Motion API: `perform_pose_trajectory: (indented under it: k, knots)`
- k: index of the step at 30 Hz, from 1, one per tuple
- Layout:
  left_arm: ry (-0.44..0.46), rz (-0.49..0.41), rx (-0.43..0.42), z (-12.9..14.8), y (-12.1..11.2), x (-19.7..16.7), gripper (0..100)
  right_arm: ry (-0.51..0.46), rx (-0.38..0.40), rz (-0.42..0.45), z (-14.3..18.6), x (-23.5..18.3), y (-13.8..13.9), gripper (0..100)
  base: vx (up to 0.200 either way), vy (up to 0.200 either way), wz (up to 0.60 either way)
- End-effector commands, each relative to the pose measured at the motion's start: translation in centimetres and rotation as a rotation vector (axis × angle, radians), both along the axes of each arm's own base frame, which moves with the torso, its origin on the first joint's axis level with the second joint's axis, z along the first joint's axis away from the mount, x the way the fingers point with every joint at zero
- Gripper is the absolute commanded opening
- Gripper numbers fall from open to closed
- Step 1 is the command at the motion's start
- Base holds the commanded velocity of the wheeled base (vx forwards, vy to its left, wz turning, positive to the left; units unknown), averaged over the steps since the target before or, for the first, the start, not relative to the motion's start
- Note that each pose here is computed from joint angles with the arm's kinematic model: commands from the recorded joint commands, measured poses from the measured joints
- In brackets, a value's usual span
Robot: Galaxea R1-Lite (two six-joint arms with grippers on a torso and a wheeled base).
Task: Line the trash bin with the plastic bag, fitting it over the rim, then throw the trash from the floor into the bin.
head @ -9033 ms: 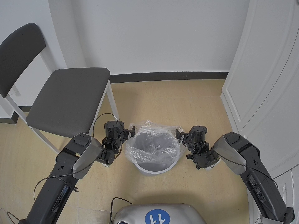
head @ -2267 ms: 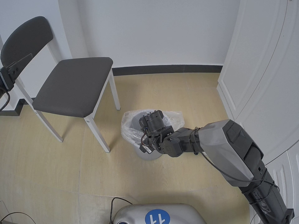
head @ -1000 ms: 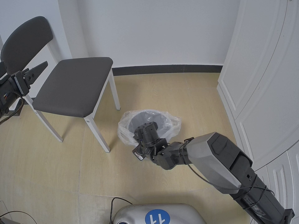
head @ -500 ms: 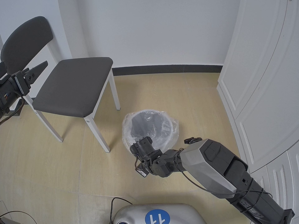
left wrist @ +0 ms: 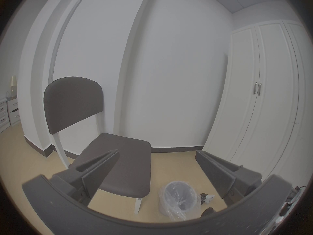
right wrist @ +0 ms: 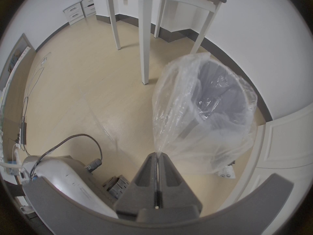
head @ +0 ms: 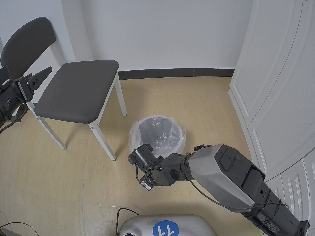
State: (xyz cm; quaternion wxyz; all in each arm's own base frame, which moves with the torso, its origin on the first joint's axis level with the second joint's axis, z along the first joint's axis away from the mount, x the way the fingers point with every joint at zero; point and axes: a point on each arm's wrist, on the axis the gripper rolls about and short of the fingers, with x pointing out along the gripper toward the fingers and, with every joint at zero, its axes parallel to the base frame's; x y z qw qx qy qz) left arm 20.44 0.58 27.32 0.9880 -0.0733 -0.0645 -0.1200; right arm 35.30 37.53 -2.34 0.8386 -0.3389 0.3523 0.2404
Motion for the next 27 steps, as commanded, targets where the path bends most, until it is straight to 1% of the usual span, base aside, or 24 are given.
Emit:
perform_pose_trajectory:
  k: [1, 4, 7, 10, 12, 17, 20, 23, 26, 27]
  knots:
    - [-0.001, 0.002, 0.000, 0.0, 0.0, 0.0, 100, -0.028, -0.024, 0.006, 3.0, -1.5, 0.7, 0, 0.000, 0.000, 0.00]
    - [-0.005, 0.002, 0.000, 0.1, 0.0, -0.1, 100, -0.001, -0.068, 0.006, 3.4, -2.0, 0.4, 0, 0.000, 0.000, 0.00]
    - [-0.003, 0.002, 0.000, 0.1, 0.0, 0.0, 100, 0.011, -0.083, 0.006, 3.0, -2.1, 0.3, 0, 0.000, 0.000, 0.00]
    - [-0.005, 0.003, 0.000, 0.1, 0.1, 0.0, 100, 0.019, -0.094, -0.003, 2.1, -1.7, 0.1, 0, 0.000, 0.000, 0.00]
    - [-0.008, 0.005, 0.000, 0.2, 0.1, -0.1, 100, 0.042, -0.117, -0.012, 0.2, -1.5, -0.2, 0, 0.000, 0.000, 0.00]
    - [-0.005, 0.005, 0.000, 0.1, 0.1, 0.0, 100, 0.010, -0.078, -0.021, -1.6, -0.8, 0.1, 0, 0.000, 0.000, 0.00]
    - [-0.001, 0.005, 0.000, 0.0, 0.1, 0.0, 100, 0.000, -0.065, -0.022, -0.7, -0.7, 0.2, 0, 0.000, 0.000, 0.00]
    - [0.000, 0.005, 0.000, 0.0, 0.1, 0.1, 100, -0.028, -0.030, -0.023, 1.6, -0.7, 0.2, 0, 0.000, 0.000, 0.00]
    - [0.006, 0.005, -0.001, -0.1, 0.1, 0.2, 100, -0.067, 0.027, -0.028, 5.1, -0.8, 0.2, 0, 0.000, 0.000, 0.00]
    - [0.006, 0.003, -0.001, -0.1, 0.1, 0.2, 100, -0.072, 0.037, -0.029, 5.6, -0.8, 0.2, 0, 0.000, 0.000, 0.00]
